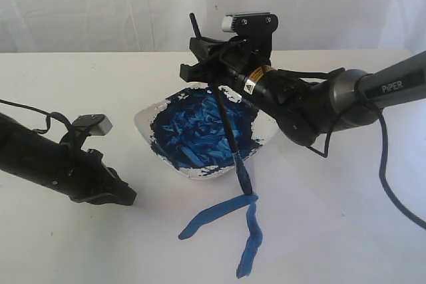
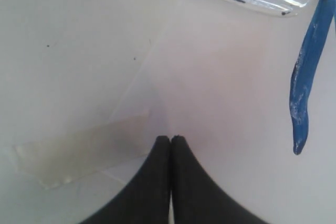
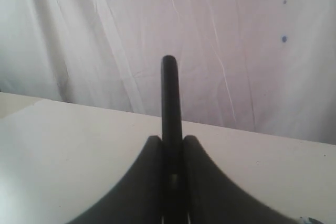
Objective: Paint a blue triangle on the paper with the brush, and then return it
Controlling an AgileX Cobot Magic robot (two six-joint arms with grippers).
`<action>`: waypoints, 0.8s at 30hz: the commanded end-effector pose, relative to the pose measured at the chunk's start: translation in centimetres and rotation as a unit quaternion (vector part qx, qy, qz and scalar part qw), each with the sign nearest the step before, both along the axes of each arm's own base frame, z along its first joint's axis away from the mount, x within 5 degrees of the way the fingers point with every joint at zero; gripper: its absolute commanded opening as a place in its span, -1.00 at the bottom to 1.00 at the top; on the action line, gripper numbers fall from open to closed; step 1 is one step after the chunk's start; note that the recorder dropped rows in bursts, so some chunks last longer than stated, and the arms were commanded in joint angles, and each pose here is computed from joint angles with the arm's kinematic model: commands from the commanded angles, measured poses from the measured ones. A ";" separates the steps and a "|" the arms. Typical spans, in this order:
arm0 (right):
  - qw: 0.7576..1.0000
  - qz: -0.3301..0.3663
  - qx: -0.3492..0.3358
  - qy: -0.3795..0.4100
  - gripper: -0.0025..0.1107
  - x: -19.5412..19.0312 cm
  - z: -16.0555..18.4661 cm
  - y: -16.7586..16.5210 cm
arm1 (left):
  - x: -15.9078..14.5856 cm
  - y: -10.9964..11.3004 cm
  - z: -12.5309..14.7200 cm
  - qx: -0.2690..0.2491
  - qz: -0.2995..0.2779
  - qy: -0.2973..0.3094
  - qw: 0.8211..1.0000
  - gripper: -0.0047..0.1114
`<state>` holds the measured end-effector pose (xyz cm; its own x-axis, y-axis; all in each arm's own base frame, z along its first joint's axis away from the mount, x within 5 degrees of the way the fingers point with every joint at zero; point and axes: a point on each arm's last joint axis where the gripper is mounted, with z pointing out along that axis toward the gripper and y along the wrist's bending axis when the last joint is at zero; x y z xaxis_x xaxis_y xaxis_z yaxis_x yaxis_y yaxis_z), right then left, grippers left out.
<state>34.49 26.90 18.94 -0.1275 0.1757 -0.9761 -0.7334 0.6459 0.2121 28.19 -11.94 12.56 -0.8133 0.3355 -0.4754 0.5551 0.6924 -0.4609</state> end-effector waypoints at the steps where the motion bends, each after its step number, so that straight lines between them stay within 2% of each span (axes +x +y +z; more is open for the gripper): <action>1: 0.999 0.045 0.009 -0.026 -0.96 -0.7 2.2 0.1 | -0.4 -0.3 0.1 -0.009 -0.008 0.007 1.000 -0.92; 5: 0.995 0.088 0.035 -0.024 -0.96 -1.9 4.9 0.2 | -0.4 -0.3 0.1 -0.009 -0.008 0.007 1.000 -0.92; 8: 0.990 0.123 0.068 0.014 -0.96 -2.8 6.4 0.2 | -0.4 -0.3 0.1 -0.009 -0.008 0.007 1.000 -0.92; 11: 0.981 0.168 0.067 0.068 -0.96 -3.6 5.2 1.2 | -0.4 -0.3 0.1 -0.009 -0.008 0.007 1.000 -0.92; 15: 0.974 0.205 0.060 0.068 -0.96 -5.0 3.5 3.3 | -0.4 -0.3 0.1 -0.008 -0.009 0.007 1.000 -0.92; 24: 0.971 0.199 0.102 0.089 -0.96 -5.1 0.9 4.6 | -0.3 -0.2 0.0 -0.001 -0.007 0.002 1.000 -0.92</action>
<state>29.22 31.30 19.92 -0.3934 0.2222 -0.8921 -0.8585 0.2583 0.4430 28.17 -11.96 12.58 -0.8134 0.3360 -0.4749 0.5558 0.6900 -0.4637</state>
